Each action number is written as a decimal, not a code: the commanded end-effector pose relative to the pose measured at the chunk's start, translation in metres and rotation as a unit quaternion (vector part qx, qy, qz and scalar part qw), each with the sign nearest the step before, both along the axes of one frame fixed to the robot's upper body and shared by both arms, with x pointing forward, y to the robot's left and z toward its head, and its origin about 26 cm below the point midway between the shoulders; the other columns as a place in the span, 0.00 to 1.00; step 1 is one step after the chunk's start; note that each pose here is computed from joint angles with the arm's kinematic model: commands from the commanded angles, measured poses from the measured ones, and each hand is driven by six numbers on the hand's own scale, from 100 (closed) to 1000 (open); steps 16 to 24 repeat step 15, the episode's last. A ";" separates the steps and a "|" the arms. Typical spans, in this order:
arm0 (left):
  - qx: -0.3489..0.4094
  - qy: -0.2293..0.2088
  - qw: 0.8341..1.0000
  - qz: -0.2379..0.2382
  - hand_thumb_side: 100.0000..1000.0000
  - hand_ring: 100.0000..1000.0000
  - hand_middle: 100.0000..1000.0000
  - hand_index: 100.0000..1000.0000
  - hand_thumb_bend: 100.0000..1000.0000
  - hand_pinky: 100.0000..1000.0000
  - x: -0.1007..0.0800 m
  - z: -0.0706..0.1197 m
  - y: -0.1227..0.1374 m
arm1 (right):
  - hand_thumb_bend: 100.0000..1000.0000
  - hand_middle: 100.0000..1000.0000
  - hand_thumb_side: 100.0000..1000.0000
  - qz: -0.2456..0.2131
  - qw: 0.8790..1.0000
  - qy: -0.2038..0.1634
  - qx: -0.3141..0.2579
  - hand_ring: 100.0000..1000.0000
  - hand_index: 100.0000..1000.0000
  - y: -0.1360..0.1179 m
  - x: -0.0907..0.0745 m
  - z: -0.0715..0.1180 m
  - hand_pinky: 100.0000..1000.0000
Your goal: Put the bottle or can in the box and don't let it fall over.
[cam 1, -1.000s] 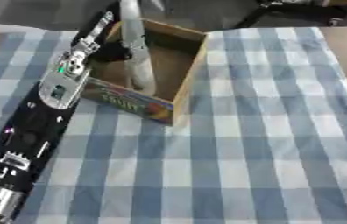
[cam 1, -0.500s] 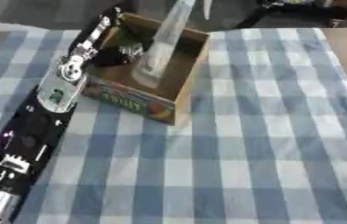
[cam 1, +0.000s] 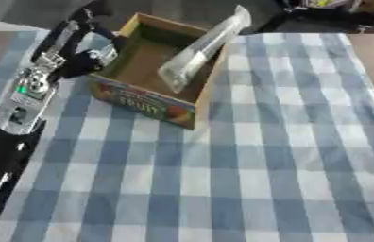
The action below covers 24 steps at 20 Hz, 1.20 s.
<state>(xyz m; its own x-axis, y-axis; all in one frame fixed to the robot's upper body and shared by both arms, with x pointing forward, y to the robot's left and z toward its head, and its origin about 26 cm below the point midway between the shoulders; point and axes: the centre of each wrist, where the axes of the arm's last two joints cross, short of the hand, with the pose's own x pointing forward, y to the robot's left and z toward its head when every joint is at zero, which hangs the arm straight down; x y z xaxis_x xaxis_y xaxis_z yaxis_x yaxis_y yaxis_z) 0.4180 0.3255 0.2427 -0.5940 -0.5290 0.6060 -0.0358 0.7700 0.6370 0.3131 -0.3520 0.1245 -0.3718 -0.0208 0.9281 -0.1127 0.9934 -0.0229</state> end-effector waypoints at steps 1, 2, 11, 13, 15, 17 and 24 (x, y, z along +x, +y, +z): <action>-0.002 -0.025 1.000 0.002 0.47 0.63 0.83 0.98 0.25 1.00 -0.018 0.022 0.013 | 0.00 1.00 0.67 -0.006 1.000 -0.016 -0.015 1.00 1.00 -0.009 -0.002 0.012 0.85; -0.005 -0.023 1.000 0.000 0.48 0.63 0.83 0.99 0.24 1.00 -0.024 0.020 0.015 | 0.00 1.00 0.66 -0.007 1.000 -0.020 -0.016 1.00 1.00 -0.010 -0.002 0.014 0.85; -0.055 -0.017 0.998 -0.004 0.56 0.61 0.82 0.99 0.13 1.00 -0.076 0.004 0.030 | 0.00 1.00 0.61 -0.026 0.997 -0.060 -0.028 1.00 0.99 -0.013 -0.006 0.026 0.85; -0.070 -0.017 0.997 0.000 0.59 0.60 0.82 0.99 0.12 1.00 -0.085 -0.004 0.029 | 0.00 1.00 0.61 -0.031 0.997 -0.071 -0.031 1.00 0.99 -0.012 -0.006 0.029 0.85; -0.084 -0.010 0.996 0.005 0.60 0.60 0.82 0.99 0.11 1.00 -0.095 -0.015 0.027 | 0.00 1.00 0.60 -0.037 0.996 -0.080 -0.032 1.00 0.99 -0.010 -0.006 0.032 0.85; -0.084 -0.010 0.996 0.005 0.60 0.60 0.82 0.99 0.11 1.00 -0.095 -0.015 0.027 | 0.00 1.00 0.60 -0.037 0.996 -0.080 -0.032 1.00 0.99 -0.010 -0.006 0.032 0.85; -0.084 -0.010 0.996 0.005 0.60 0.60 0.82 0.99 0.11 1.00 -0.095 -0.015 0.027 | 0.00 1.00 0.60 -0.037 0.996 -0.080 -0.032 1.00 0.99 -0.010 -0.006 0.032 0.85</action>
